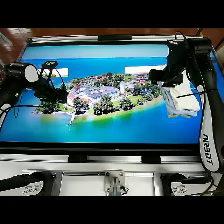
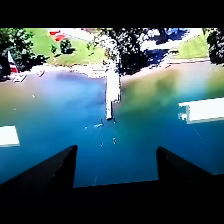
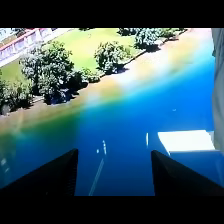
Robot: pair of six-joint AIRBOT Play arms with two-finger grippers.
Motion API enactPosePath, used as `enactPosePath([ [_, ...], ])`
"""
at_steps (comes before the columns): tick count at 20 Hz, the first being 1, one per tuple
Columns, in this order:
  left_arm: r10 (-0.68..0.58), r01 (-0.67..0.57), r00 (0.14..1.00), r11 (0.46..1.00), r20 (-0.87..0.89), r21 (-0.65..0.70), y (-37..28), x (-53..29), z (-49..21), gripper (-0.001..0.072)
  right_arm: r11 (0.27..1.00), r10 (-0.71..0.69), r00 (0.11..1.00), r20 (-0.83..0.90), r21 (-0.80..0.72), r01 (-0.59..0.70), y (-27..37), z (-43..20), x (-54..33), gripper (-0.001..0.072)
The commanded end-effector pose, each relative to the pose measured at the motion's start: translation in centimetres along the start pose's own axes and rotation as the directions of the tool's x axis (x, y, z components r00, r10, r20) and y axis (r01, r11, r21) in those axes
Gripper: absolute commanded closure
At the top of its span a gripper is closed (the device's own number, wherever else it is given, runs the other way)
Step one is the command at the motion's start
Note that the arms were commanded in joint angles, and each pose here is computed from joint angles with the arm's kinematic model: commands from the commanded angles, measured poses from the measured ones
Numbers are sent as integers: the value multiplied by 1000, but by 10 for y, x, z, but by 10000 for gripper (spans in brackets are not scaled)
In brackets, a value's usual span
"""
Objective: Fold the shirts.
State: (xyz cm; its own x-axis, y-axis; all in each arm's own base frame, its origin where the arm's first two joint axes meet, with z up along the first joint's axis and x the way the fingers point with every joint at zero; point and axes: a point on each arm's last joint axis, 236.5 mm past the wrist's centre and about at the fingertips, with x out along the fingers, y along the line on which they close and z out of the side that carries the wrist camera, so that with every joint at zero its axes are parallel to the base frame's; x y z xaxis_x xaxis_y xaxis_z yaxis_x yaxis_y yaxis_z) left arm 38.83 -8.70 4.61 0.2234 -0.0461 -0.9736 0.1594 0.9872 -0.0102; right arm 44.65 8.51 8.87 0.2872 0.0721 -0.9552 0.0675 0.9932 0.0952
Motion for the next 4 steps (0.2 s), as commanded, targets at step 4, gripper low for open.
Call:
enactPosePath([
  [4, 4, -4, 1000, 1000, -12, 0, 1, 1, -3, 120, 1000, 4, 1000, -2, 0, -4, 1, 0, 0, 139],
])
